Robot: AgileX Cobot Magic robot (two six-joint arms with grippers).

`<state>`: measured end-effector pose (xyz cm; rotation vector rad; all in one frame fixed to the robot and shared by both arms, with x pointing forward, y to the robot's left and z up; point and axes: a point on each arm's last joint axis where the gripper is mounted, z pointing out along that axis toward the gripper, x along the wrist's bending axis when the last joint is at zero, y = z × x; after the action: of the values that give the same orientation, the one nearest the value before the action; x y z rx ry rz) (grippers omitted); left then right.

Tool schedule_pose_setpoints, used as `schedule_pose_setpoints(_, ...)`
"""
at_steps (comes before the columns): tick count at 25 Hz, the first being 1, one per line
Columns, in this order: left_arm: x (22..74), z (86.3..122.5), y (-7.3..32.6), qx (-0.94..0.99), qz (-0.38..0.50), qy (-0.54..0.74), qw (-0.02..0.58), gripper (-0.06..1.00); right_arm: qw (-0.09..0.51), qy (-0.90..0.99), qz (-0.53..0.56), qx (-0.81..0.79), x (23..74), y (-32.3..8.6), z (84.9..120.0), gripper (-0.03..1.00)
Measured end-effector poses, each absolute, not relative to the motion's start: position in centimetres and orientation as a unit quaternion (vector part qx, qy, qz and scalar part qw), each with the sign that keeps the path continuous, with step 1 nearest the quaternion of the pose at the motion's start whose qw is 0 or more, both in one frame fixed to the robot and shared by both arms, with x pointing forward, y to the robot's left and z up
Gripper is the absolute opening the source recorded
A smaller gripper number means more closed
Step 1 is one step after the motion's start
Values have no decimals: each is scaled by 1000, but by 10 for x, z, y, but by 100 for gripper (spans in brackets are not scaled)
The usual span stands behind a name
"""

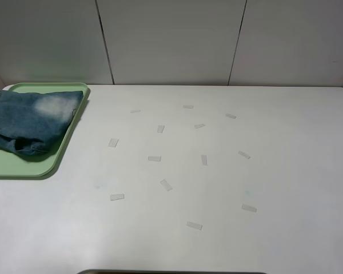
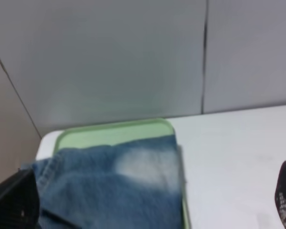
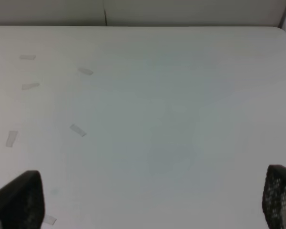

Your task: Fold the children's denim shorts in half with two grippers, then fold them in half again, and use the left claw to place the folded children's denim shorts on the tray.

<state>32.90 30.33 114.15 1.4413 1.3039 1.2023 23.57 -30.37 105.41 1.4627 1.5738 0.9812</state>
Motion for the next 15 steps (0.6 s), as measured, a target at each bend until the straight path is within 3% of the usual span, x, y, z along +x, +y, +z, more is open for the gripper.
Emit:
schedule_pose_setpoints(10,271,1102,298,569,472,518,431,99,380,616,384,573,236,-304,1054,69)
schedule_pose_setpoints(15,255,1084,305,562,453,570,393,99,380,616,384,573,236,-304,1054,69)
